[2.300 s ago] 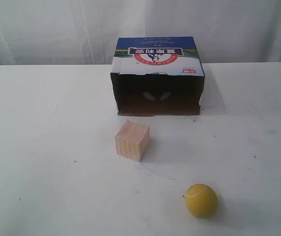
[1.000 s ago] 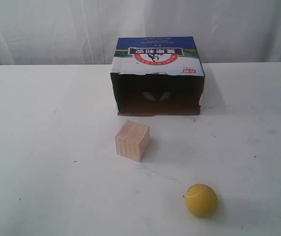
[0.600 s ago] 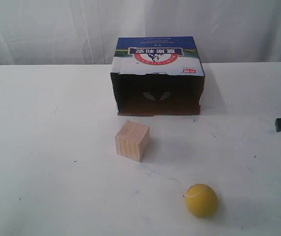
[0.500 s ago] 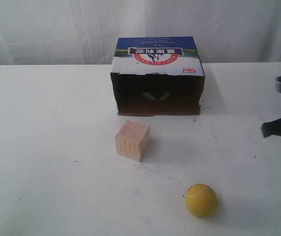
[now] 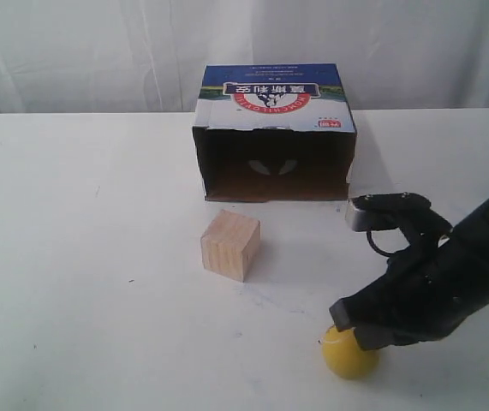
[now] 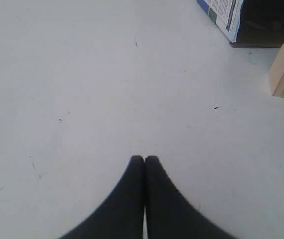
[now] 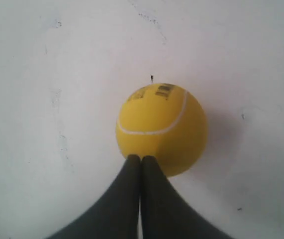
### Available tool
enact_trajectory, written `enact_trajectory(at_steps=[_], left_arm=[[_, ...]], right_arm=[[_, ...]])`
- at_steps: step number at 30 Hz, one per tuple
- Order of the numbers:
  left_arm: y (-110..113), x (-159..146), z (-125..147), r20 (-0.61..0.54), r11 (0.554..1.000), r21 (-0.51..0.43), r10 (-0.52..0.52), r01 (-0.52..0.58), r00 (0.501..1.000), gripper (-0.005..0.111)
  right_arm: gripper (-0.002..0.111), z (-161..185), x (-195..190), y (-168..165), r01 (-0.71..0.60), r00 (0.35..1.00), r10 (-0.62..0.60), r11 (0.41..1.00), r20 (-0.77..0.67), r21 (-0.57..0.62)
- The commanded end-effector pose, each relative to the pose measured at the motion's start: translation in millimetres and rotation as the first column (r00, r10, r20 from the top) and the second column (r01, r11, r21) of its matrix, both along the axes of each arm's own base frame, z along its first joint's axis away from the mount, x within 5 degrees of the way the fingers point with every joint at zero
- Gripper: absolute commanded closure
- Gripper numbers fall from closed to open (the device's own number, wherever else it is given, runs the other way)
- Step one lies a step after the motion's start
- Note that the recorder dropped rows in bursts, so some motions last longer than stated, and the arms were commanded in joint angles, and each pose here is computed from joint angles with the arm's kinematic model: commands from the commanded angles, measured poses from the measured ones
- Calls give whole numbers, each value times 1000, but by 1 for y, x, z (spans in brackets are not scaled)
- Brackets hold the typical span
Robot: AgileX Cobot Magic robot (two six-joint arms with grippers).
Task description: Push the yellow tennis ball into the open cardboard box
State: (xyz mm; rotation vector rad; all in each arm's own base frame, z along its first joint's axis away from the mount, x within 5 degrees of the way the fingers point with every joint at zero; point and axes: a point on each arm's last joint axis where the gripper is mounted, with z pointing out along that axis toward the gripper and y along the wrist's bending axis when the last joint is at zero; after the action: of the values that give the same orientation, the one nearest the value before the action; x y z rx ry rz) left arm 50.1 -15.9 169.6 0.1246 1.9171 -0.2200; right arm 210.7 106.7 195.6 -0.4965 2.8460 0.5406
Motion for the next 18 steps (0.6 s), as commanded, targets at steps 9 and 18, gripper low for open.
enact_trajectory(at_steps=[9, 18], left_arm=[[0, 0, -2, -3, 1000, 3, 3, -3, 1000, 107], [0, 0, -2, -3, 1000, 3, 3, -3, 1000, 107]], right_arm=[[108, -23, 38, 7, 84, 981, -78, 996, 180, -24], [108, 33, 80, 14, 128, 841, -143, 990, 522, 65]])
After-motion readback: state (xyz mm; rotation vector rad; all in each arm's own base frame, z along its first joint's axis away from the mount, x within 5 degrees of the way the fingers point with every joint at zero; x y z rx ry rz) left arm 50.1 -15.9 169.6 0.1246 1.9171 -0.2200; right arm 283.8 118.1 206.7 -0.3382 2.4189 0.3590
